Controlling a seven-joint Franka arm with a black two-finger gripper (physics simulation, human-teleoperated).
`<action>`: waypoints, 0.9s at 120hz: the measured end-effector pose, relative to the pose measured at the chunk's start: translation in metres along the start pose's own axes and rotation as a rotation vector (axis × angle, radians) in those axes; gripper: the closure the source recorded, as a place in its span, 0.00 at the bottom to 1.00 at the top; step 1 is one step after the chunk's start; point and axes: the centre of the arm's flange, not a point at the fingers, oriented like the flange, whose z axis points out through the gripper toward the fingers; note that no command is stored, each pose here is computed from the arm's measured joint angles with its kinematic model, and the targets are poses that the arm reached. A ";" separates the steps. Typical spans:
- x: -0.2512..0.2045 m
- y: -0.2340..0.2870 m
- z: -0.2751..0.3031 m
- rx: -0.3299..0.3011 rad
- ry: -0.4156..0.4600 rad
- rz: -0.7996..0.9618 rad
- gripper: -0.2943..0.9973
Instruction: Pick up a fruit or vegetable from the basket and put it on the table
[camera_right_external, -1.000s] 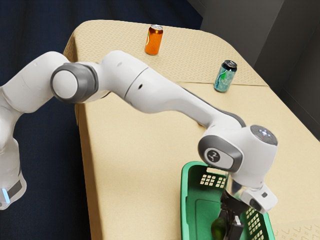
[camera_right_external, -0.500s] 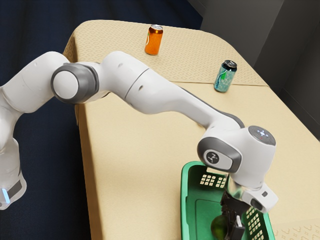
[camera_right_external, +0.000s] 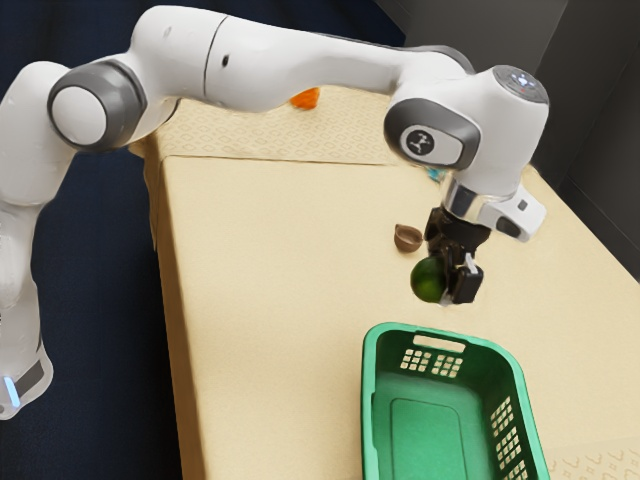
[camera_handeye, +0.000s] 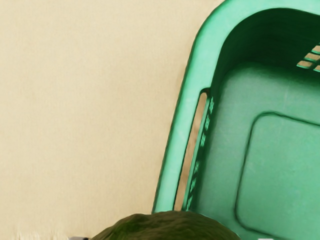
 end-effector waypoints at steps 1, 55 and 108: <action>0.001 -0.006 -0.001 0.004 -0.003 -0.008 0.51; 0.026 -0.218 0.078 0.001 -0.232 -0.183 0.50; 0.007 -0.173 0.023 0.038 -0.166 -0.043 0.25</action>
